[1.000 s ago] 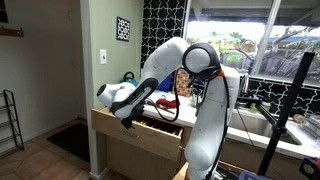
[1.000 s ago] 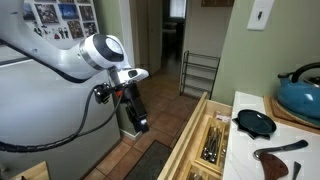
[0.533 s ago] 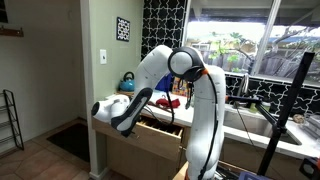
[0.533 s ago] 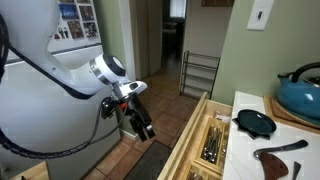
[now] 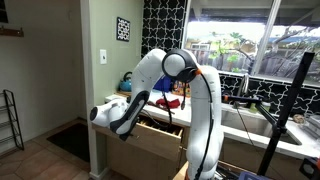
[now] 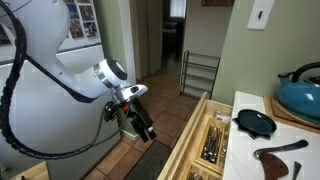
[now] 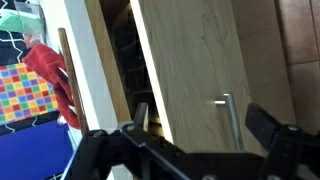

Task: Close the open drawer.

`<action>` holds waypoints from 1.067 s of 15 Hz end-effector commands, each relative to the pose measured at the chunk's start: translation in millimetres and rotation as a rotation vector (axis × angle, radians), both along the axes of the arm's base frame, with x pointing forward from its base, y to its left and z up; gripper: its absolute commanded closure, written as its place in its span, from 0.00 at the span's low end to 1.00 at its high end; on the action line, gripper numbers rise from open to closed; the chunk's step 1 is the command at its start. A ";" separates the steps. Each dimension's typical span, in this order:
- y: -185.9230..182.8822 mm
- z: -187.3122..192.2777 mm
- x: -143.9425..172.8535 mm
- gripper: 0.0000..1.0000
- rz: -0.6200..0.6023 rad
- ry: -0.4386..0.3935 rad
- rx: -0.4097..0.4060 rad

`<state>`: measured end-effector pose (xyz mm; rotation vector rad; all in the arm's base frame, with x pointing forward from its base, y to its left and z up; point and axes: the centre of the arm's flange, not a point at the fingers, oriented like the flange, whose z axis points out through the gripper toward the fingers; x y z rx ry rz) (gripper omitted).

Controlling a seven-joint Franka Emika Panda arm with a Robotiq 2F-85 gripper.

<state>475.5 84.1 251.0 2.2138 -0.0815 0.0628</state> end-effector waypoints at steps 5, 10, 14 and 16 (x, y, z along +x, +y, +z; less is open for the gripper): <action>-2.8 -28.5 22.6 0.00 0.045 -0.061 0.013; -7.0 -57.4 39.1 0.00 0.082 -0.140 -0.004; -15.3 -81.0 50.0 0.00 0.111 -0.152 -0.020; -21.6 -89.9 54.9 0.00 0.121 -0.152 -0.027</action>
